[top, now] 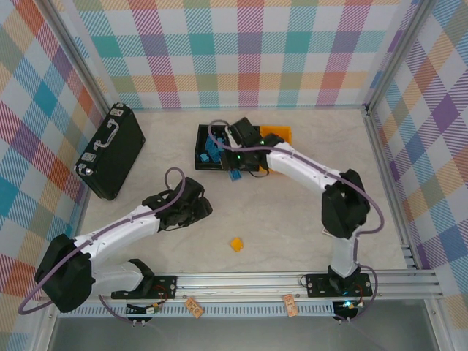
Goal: Sort the legos into containers by color
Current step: Place the lego in the container, then pick up the lego from the middle-left of the table, then place the lego in the container, then reset both arms
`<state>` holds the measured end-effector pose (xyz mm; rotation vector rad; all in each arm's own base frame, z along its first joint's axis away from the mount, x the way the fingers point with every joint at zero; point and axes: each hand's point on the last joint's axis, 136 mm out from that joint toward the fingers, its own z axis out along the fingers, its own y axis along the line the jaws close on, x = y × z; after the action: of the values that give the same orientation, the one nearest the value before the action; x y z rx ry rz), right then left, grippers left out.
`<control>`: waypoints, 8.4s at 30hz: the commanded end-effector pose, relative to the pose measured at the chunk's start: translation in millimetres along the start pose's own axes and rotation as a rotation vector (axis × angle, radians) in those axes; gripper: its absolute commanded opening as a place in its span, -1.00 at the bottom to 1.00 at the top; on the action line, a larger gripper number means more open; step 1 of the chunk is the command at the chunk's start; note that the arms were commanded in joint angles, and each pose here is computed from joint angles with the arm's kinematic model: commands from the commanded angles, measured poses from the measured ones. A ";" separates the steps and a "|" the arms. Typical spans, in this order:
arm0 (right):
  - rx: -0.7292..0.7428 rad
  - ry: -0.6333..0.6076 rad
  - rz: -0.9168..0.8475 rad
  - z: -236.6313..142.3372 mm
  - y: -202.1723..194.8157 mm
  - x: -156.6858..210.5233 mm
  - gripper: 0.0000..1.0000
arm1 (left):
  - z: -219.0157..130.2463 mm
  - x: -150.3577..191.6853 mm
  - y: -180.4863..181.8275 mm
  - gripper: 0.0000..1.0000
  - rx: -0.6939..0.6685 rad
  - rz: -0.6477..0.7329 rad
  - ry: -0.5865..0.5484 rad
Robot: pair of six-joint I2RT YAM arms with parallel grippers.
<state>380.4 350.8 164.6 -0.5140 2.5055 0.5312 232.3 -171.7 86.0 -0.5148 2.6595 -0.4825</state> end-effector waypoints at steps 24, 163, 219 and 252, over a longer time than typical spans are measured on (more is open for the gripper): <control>-0.202 -0.262 0.367 107.8 -13.1 -150.9 -0.37 | -2.5 -4.1 -0.1 0.13 0.000 0.008 -0.016; -0.072 -0.076 0.517 -68.3 -142.1 63.9 0.18 | 113.3 -170.3 -215.1 -0.28 -0.008 0.436 0.015; 0.301 -0.282 0.460 -141.8 -205.5 69.5 0.98 | -39.9 -164.2 -54.5 0.99 0.014 0.286 -0.350; 0.539 -0.705 0.099 -95.7 -313.8 108.5 0.98 | 24.9 -213.2 112.1 0.99 -0.232 0.360 -0.838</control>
<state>396.1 -8.9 84.8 0.1443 2.0031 -0.1135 380.4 5.6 58.3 -0.1945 2.0291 0.1657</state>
